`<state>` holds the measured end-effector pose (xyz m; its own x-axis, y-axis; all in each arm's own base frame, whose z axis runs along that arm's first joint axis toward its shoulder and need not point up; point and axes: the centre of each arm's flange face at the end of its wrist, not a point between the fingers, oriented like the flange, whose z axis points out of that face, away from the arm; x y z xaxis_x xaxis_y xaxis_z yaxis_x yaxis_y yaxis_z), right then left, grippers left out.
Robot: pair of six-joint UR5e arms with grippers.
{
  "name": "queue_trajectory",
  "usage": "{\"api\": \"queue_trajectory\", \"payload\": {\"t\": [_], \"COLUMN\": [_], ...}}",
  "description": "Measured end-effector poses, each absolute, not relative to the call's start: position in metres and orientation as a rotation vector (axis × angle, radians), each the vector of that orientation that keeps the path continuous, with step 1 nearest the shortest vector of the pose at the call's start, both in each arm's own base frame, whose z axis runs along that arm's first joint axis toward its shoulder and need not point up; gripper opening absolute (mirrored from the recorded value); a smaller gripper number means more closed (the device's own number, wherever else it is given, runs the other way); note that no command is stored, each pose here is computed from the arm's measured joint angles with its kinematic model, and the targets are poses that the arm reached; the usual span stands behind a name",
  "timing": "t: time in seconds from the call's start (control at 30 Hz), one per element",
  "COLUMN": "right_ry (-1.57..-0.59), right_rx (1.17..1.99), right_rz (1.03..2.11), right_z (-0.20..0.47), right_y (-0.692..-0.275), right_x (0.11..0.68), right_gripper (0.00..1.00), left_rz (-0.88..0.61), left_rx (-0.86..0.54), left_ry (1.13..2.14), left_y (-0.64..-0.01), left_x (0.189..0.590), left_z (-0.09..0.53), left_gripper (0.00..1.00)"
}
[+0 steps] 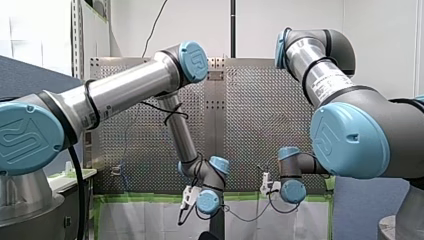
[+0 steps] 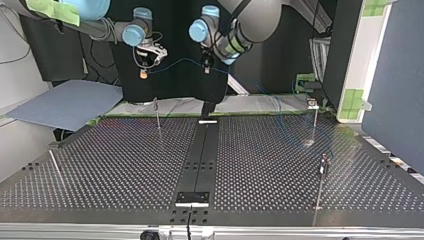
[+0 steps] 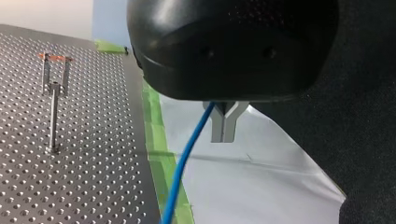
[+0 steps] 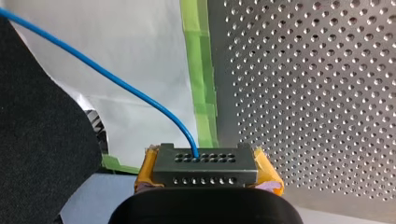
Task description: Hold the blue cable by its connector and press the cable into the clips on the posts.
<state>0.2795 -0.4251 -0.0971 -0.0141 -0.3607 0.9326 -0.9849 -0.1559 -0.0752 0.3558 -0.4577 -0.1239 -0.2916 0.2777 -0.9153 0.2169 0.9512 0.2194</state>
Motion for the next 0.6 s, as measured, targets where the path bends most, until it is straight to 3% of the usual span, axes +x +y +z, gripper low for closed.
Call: {"api": "queue_trajectory", "payload": {"t": [0.6], "right_ry": [-1.481], "right_rx": [1.552], "right_rz": [1.21], "right_z": [-0.092], "right_y": [-0.453], "right_x": [0.267], "right_gripper": [0.0], "left_rz": [0.149], "left_rx": [0.392], "left_ry": [1.828], "left_y": [-0.5], "left_x": [0.38], "left_z": [-0.097], "left_gripper": [0.0]}}
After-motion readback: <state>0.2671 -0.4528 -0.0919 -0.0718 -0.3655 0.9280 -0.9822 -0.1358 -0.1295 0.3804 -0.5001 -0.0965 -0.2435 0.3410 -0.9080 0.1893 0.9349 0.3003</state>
